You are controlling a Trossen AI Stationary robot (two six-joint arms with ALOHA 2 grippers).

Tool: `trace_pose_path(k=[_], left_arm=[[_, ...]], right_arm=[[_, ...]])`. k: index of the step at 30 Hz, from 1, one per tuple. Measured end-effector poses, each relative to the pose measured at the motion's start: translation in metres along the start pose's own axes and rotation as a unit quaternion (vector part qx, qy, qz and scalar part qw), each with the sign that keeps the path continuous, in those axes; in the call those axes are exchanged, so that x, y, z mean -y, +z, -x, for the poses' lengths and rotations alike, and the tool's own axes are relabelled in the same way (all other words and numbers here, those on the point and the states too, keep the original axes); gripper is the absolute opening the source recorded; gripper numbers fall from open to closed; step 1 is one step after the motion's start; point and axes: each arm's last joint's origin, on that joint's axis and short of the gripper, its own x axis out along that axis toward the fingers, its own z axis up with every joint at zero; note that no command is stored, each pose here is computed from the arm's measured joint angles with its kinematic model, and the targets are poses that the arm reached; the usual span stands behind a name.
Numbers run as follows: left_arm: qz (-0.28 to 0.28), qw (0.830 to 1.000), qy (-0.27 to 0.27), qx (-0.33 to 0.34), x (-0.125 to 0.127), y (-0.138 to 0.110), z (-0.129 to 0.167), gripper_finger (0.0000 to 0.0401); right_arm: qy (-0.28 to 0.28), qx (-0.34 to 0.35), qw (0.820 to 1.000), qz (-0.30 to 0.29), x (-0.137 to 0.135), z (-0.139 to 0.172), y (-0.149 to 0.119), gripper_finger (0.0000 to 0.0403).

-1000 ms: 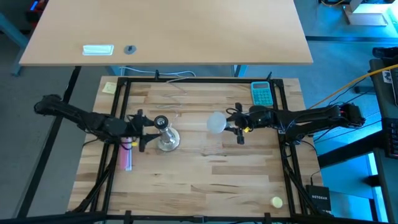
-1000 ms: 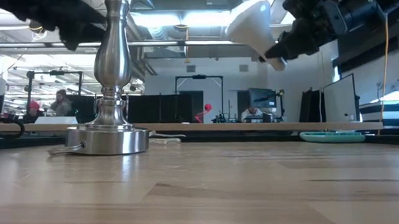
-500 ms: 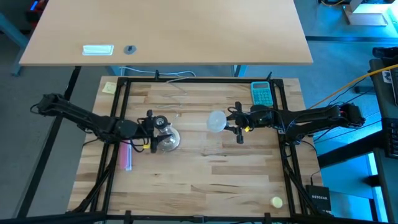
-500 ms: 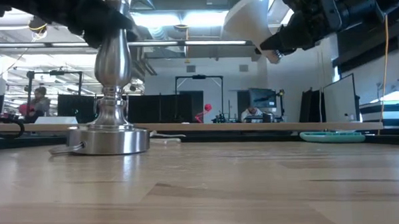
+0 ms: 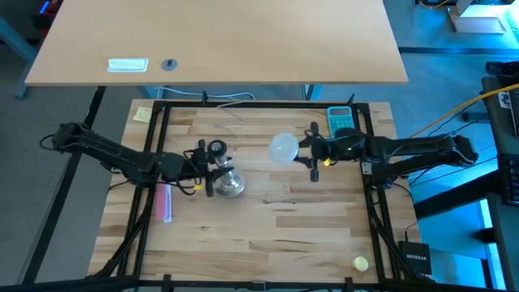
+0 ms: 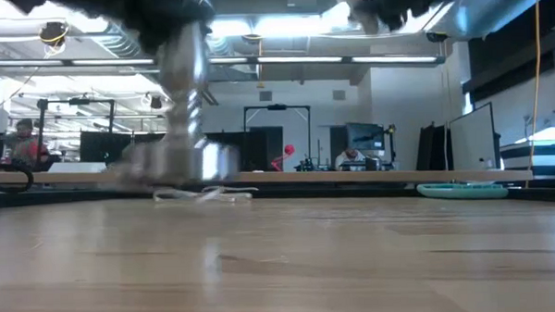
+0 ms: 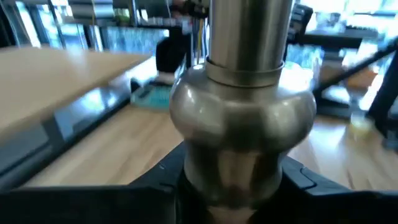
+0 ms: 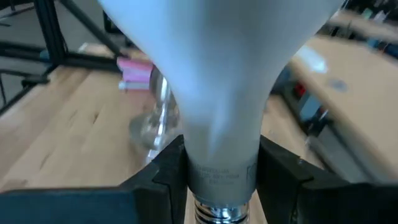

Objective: Screw lightbulb
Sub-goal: Insert the white lightbulb on the silver lamp

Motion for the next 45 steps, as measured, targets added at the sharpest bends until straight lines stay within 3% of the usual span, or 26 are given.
trace_pose_path(k=[3,6,14,19,25,31,36,45], left_arm=[[-0.023,0.999,-0.002,0.027,0.012,0.018,-0.016,0.0123],[-0.062,0.997,-0.037,0.032,0.023,0.018,-0.037,0.0123],[-0.042,0.994,-0.096,0.015,0.034,-0.029,-0.104,0.0123],[-0.033,0.99,-0.137,0.015,0.041,-0.038,-0.134,0.0123],[-0.043,0.977,-0.206,0.029,0.043,-0.035,-0.151,0.0123],[-0.034,0.974,-0.222,0.042,0.039,-0.031,-0.153,0.0123],[-0.047,0.97,-0.24,0.018,0.044,-0.024,-0.144,0.0123],[-0.049,0.968,-0.247,0.005,0.045,-0.018,-0.137,0.0123]], right_arm=[[-0.008,0.008,1.0,0.003,0.001,0.012,0.017,0.0142],[-0.015,0.011,1.0,0.003,0.002,0.019,0.021,0.0142],[-0.02,0.021,1.0,-0.001,0.004,0.034,0.025,0.0142],[-0.022,0.029,0.999,-0.002,0.005,0.038,0.027,0.0142],[-0.031,0.024,0.999,0.001,0.006,0.038,0.026,0.0142],[-0.036,0.016,0.999,0.002,0.006,0.037,0.024,0.0142],[-0.042,-0.048,0.998,-0.017,0.003,0.03,0.004,0.0142],[-0.031,-0.138,0.989,-0.052,-0.008,-0.029,-0.084,0.0142]])
